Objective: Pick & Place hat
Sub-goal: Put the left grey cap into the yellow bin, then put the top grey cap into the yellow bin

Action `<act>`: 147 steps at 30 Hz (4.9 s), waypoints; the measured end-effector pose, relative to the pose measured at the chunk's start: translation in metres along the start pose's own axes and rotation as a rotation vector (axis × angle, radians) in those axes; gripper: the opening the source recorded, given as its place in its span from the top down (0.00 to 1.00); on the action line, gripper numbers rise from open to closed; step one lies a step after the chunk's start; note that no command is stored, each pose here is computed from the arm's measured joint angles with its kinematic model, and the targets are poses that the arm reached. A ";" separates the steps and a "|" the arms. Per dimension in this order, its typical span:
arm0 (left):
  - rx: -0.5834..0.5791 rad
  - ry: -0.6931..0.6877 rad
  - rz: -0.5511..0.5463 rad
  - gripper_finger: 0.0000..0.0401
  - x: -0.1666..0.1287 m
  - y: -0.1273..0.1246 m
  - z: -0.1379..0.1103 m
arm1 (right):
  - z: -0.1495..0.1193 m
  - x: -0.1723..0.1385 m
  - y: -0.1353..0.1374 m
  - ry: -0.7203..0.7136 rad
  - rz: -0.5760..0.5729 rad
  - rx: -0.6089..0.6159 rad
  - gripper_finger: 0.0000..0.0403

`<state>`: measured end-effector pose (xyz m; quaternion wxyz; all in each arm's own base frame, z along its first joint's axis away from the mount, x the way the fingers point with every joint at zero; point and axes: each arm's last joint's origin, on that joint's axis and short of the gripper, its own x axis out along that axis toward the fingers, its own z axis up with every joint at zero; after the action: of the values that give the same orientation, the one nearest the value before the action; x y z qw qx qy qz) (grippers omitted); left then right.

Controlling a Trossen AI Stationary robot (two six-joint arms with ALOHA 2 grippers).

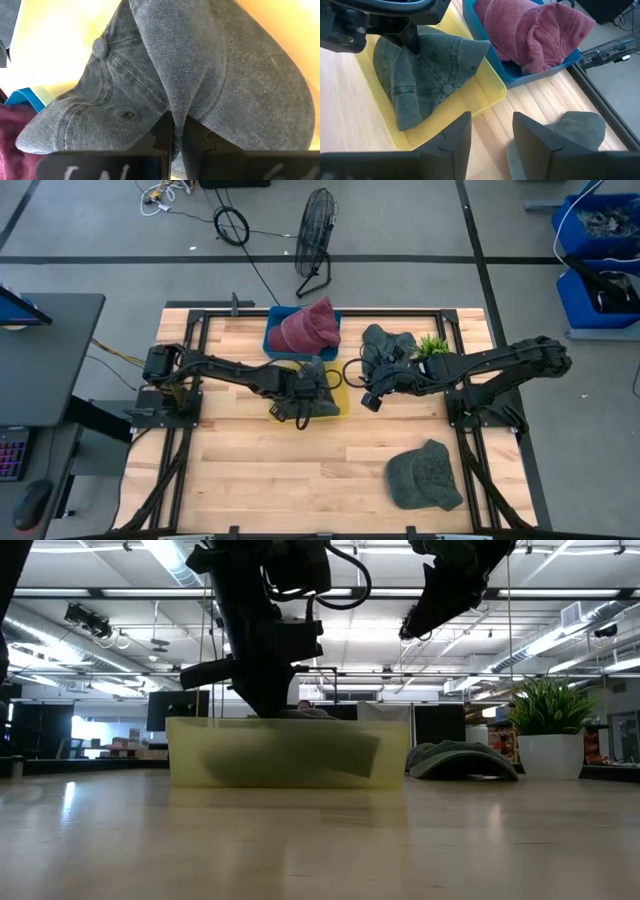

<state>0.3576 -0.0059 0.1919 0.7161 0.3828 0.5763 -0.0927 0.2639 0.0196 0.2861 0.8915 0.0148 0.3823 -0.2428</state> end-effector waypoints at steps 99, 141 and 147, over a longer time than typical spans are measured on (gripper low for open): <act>-0.869 -0.342 0.247 0.55 -0.187 -0.025 -0.059 | 0.012 0.045 -0.131 0.130 -0.028 0.538 1.00; -0.868 -0.342 0.246 0.55 -0.187 -0.025 -0.059 | 0.036 0.118 -0.005 -0.028 0.430 0.636 0.95; -0.868 -0.342 0.246 0.55 -0.187 -0.025 -0.059 | 0.046 0.097 -0.020 -0.093 0.485 0.541 0.84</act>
<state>0.2389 -0.0422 0.3457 0.8998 0.0933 0.3861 0.1803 0.3429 -0.0488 0.2552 0.9033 0.3294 0.2486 -0.1171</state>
